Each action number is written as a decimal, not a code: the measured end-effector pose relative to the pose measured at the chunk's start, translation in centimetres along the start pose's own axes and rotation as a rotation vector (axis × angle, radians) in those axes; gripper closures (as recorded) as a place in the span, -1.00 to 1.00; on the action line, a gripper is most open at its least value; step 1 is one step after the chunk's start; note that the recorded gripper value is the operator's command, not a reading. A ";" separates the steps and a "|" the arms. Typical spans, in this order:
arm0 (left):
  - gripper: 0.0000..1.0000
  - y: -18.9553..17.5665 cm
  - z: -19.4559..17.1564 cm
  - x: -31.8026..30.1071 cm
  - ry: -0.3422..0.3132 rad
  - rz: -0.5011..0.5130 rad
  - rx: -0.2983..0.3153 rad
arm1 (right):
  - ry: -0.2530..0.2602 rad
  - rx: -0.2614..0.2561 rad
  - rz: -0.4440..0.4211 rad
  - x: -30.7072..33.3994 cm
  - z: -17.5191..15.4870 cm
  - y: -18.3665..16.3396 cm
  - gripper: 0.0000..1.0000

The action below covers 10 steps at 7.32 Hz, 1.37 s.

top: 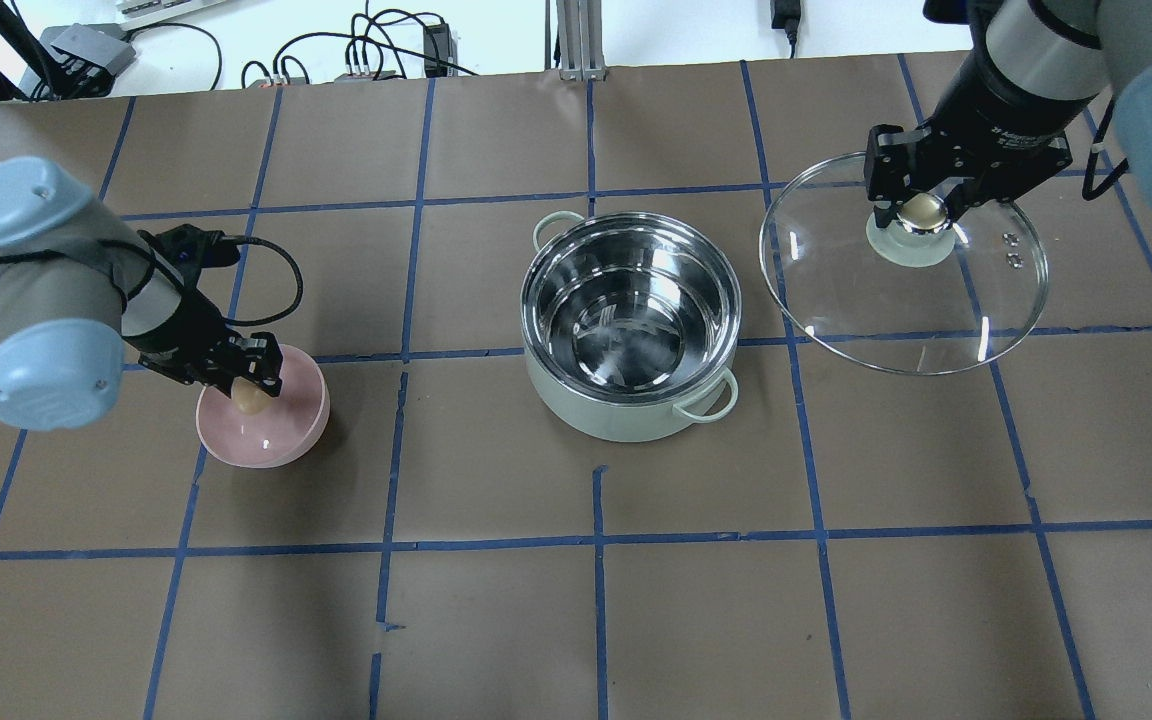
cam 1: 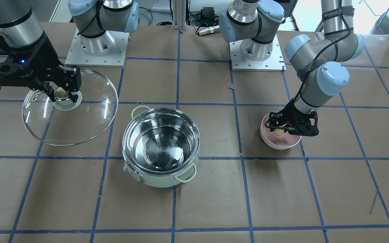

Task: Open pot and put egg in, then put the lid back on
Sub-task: 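Lift the egg with the left gripper and carry it over the pot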

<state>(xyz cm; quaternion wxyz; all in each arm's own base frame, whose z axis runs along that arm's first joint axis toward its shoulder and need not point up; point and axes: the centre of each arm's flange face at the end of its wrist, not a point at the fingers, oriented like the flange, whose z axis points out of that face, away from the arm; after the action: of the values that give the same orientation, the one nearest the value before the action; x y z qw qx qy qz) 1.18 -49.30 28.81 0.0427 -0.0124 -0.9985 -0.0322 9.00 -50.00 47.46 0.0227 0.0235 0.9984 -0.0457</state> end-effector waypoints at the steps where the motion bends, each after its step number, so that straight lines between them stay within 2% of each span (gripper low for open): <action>1: 0.74 -1.1 -3.2 0.8 0.000 -0.001 0.003 | 0.000 -0.001 0.000 0.0 0.0 0.0 0.56; 3: 0.74 -3.0 -7.9 7.1 -0.022 0.046 0.048 | 0.000 -0.001 0.000 0.1 0.1 0.0 0.55; 4: 0.74 -3.6 -9.0 11.4 -0.026 0.051 0.076 | -0.001 -0.001 0.000 0.1 0.1 0.0 0.55; 5: 0.74 -4.0 -8.9 16.0 -0.026 0.061 0.100 | -0.001 -0.001 0.000 0.1 0.1 -0.1 0.55; 7: 0.74 -5.9 -5.7 24.7 -0.012 0.053 0.154 | -0.001 -0.002 -0.012 0.4 0.1 -0.2 0.55; 8: 0.74 -6.6 -4.7 28.1 -0.001 0.054 0.184 | -0.001 -0.002 -0.021 0.6 0.1 -0.2 0.55; 10: 0.74 -6.4 -3.7 32.2 0.011 0.068 0.201 | 0.000 -0.001 -0.027 0.7 0.1 -0.3 0.54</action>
<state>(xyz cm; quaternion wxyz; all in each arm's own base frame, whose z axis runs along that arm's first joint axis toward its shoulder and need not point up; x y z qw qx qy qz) -30.77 -55.19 34.91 0.0504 -0.0417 -0.9954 0.0694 8.26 -50.23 47.32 0.0222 0.0098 0.9987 -0.0456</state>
